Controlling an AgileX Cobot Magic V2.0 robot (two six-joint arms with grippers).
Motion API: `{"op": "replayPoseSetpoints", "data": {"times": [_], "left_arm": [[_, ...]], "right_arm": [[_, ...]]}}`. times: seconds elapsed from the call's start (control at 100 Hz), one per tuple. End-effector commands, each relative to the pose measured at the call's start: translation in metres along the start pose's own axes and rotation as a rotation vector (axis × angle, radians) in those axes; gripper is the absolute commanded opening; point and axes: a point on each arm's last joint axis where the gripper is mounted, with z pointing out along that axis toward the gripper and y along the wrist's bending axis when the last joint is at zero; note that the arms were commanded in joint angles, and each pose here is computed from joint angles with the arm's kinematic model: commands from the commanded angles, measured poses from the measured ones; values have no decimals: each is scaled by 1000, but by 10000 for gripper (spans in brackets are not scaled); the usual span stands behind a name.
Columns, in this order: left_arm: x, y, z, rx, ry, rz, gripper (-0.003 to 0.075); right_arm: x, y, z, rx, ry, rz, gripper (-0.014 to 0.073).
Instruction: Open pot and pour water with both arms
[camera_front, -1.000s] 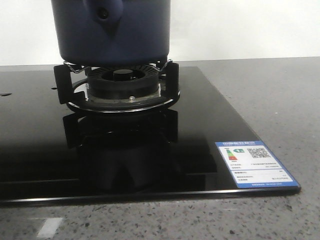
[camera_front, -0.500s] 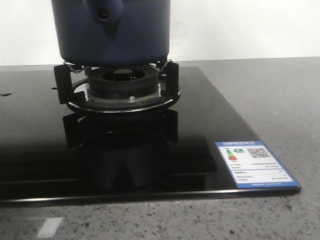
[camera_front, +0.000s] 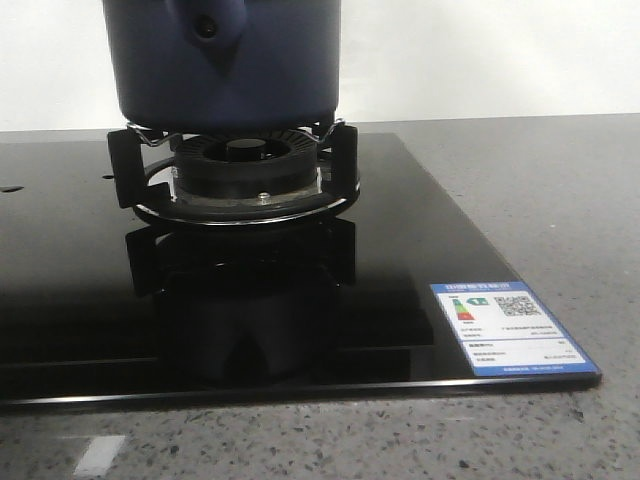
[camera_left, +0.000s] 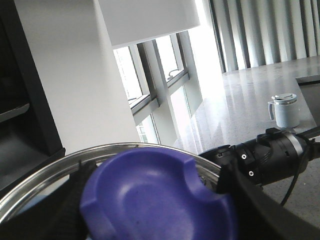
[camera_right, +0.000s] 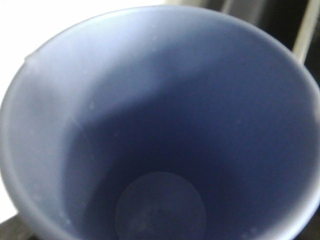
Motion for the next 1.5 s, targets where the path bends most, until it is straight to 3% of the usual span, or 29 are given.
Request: {"op": "replayPoseSetpoints", "data": {"times": [0.0,0.29,0.5,0.62,0.74,0.9,1.04,1.3,1.49], "left_arm": [[-25,-7,-7,-24,-114,-2,347],[-25,-7,-6,-24,-114,-3,347],[-21,-13,1,9,-67,25,347],[-18,-15,5,13,-43,40,347],[-14,-11,8,14,-37,27,347],[-4,-3,15,17,-20,0,347],[12,9,25,19,7,-39,347],[48,30,45,66,69,-124,347],[65,38,53,79,96,-161,347]], "right_arm": [[15,-33,-17,108,25,108,309],[15,-19,-20,-61,64,974,308],[24,-23,-49,-230,120,1188,309],[47,-19,-72,-321,238,1347,308],[78,-14,-97,-340,345,1521,308],[112,4,-135,-232,434,1762,309],[117,48,-158,-147,553,1861,309],[79,146,-177,-64,720,1910,309],[63,175,-187,-27,777,1906,309]]}}
